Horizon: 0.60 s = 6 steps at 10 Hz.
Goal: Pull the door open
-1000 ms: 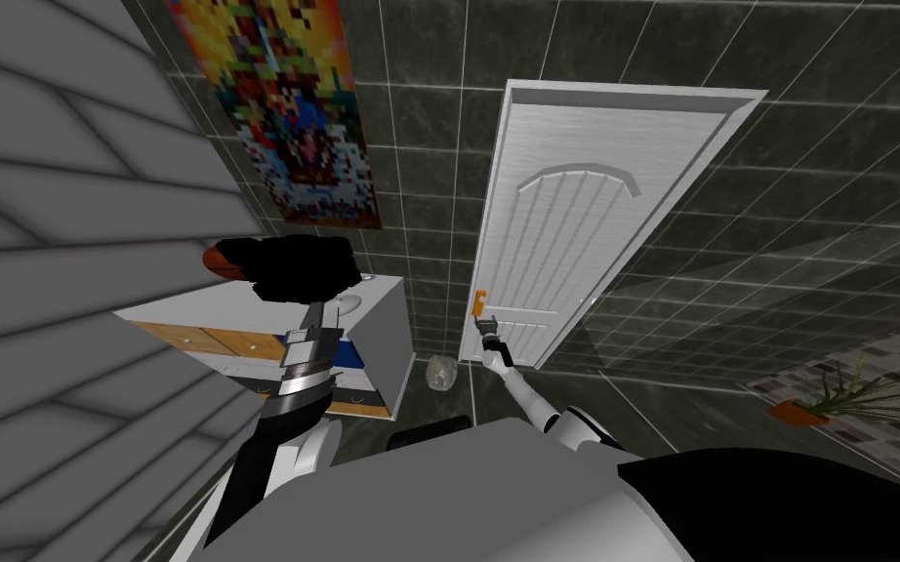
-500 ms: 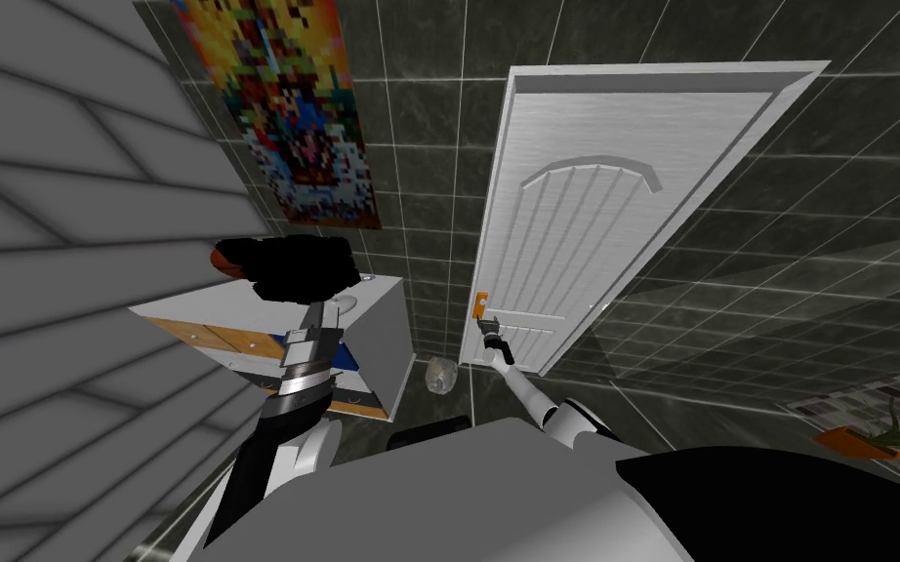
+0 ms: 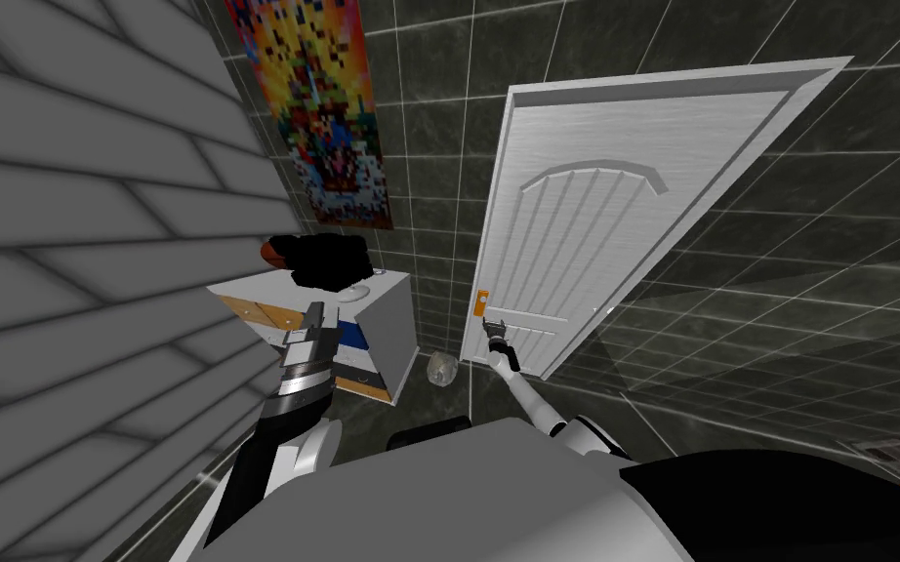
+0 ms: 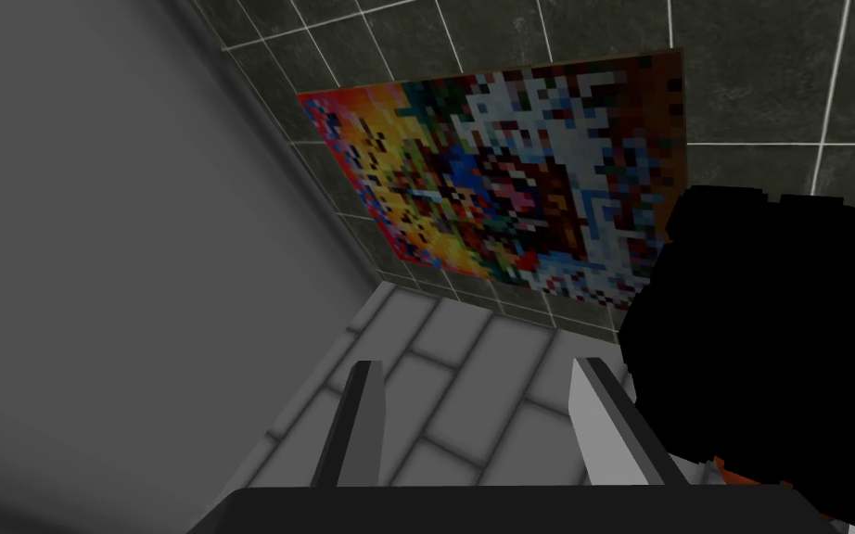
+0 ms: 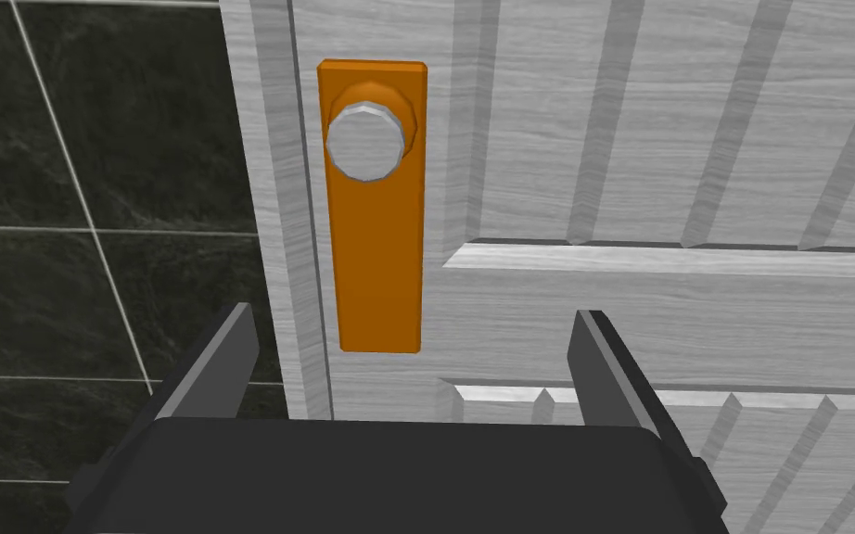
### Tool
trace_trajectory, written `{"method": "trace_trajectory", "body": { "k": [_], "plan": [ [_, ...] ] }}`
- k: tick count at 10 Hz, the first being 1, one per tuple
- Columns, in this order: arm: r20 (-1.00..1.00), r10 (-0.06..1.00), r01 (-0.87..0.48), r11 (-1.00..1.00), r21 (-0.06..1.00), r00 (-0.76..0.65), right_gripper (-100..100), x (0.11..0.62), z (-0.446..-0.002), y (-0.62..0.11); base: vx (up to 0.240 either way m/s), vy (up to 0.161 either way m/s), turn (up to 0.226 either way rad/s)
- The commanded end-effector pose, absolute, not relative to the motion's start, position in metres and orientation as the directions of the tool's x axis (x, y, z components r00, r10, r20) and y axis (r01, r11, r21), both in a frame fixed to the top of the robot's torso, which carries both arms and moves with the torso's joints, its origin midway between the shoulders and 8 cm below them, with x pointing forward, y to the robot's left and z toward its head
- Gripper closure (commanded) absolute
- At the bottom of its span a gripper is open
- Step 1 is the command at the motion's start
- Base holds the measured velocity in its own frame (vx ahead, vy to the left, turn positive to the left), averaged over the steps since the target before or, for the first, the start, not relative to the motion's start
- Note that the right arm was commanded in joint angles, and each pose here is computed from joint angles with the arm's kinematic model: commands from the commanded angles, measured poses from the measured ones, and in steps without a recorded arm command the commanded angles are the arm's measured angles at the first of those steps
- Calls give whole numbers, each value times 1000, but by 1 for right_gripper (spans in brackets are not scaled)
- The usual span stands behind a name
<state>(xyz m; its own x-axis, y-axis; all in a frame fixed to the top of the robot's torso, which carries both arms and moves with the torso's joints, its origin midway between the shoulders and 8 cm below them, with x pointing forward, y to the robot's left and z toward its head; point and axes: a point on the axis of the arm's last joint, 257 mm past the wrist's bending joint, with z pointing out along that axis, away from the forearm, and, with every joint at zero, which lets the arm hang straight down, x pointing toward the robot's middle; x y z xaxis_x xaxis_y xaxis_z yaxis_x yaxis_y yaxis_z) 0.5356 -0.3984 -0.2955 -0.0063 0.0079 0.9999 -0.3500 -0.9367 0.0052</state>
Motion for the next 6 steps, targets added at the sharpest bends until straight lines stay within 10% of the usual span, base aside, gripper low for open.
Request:
{"method": "trace_trajectory", "body": {
  "k": [1, 6],
  "plan": [
    [1000, 9, -379, -925, 6, -5, -100, 526, -297, -408, -90, -98, 132],
    [1000, 9, -455, -891, 7, -3, -100, 500, -298, -438, -20, -60, 147]
  ]
}}
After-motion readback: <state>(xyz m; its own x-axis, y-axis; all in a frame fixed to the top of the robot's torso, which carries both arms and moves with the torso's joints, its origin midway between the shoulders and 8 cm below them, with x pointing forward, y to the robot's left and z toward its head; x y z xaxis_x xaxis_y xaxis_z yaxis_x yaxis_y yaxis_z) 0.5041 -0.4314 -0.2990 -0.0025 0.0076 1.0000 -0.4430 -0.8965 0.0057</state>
